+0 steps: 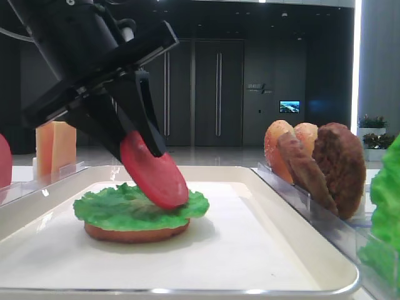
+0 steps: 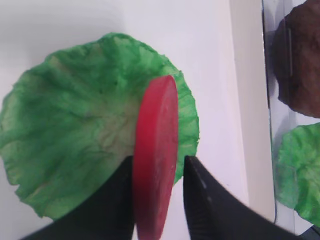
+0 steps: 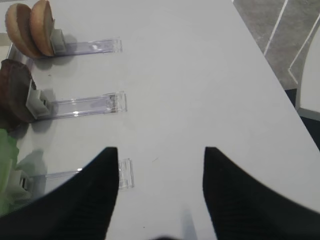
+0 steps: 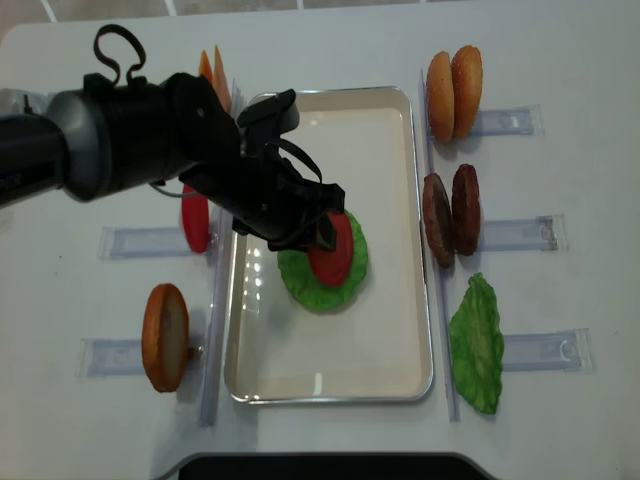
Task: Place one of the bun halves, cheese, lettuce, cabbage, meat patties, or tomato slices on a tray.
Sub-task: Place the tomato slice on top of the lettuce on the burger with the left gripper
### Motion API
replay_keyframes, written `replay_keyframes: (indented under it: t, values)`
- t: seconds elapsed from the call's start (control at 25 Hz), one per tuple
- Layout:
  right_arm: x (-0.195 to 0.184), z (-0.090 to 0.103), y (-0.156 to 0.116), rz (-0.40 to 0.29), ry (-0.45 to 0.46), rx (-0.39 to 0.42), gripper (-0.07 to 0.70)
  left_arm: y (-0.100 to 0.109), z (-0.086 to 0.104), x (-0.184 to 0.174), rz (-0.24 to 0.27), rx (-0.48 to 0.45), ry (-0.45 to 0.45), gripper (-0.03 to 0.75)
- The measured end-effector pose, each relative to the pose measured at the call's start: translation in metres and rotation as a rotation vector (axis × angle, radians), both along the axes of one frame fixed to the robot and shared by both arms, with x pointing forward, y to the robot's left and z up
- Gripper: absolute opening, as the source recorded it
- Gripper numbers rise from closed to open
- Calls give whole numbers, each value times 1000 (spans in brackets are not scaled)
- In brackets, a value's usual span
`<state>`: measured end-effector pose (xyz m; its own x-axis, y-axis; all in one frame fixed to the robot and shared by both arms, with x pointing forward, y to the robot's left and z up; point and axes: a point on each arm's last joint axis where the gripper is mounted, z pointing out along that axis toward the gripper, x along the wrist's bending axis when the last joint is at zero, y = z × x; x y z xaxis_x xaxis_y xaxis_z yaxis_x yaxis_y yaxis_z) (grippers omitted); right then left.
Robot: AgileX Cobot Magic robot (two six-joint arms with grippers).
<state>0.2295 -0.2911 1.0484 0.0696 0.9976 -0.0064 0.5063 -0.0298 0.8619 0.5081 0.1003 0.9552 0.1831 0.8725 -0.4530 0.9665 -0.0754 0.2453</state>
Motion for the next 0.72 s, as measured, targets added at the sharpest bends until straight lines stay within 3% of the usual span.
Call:
replay_keyframes:
  t: [0.28,0.48,0.6,0.72]
  values:
    - [0,0,0,0,0,0,366,7,-4,-2,13,85,34,378]
    - [0,0,0,0,0,0,366,17,-4,-4,10,209,61,451]
    - [0,0,0,0,0,0,366,20,17,-1,17,245,26,460]
    - [0,0,0,0,0,0,366,20,53,5,34,240,-45,463]
